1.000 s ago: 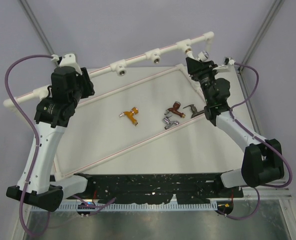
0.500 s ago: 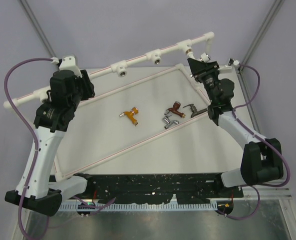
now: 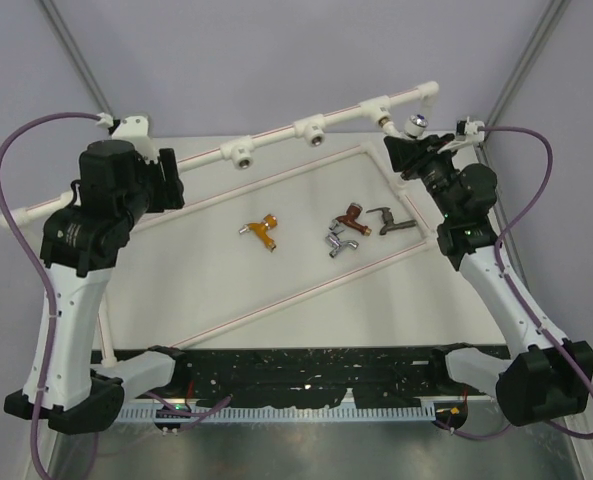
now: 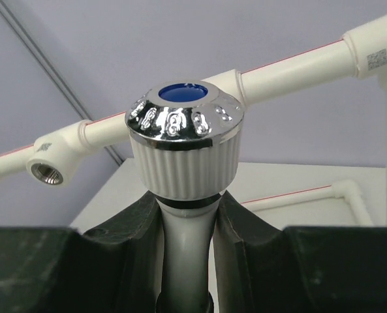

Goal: Install the water faucets

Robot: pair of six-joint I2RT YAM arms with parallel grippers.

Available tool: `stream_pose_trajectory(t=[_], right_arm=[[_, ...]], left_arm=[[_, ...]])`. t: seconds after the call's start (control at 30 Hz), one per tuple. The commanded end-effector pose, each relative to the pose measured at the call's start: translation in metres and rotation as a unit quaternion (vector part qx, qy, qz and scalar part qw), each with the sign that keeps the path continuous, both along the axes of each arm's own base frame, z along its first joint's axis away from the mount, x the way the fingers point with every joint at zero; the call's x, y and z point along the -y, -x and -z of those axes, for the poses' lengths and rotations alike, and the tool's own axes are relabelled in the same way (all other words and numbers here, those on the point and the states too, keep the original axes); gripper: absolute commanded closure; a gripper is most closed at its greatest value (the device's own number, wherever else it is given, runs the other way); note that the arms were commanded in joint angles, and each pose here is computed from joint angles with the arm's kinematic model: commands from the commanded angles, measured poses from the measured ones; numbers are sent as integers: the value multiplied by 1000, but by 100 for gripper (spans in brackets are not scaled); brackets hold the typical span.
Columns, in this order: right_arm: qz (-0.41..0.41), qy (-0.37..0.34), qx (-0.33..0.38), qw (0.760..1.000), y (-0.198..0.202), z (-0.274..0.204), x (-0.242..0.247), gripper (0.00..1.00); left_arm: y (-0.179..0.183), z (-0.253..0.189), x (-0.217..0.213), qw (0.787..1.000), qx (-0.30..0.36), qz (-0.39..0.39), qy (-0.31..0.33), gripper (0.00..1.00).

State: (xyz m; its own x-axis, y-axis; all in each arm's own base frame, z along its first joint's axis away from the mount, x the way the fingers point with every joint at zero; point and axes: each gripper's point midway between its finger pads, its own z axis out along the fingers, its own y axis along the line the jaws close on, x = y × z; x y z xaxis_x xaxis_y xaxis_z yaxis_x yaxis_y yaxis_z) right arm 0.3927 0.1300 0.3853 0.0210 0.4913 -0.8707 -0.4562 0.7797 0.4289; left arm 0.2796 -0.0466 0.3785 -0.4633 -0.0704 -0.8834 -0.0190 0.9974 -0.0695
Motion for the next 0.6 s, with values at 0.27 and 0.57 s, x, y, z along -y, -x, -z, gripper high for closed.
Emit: stream_pose_trajectory(t=[0.27, 0.57], right_arm=[[99, 235, 117, 960, 44, -4, 39, 93], [132, 359, 215, 899, 66, -13, 48, 91]], left_arm=[[36, -109, 41, 931, 209, 254, -158, 9], [-29, -91, 80, 853, 228, 359, -302, 6]])
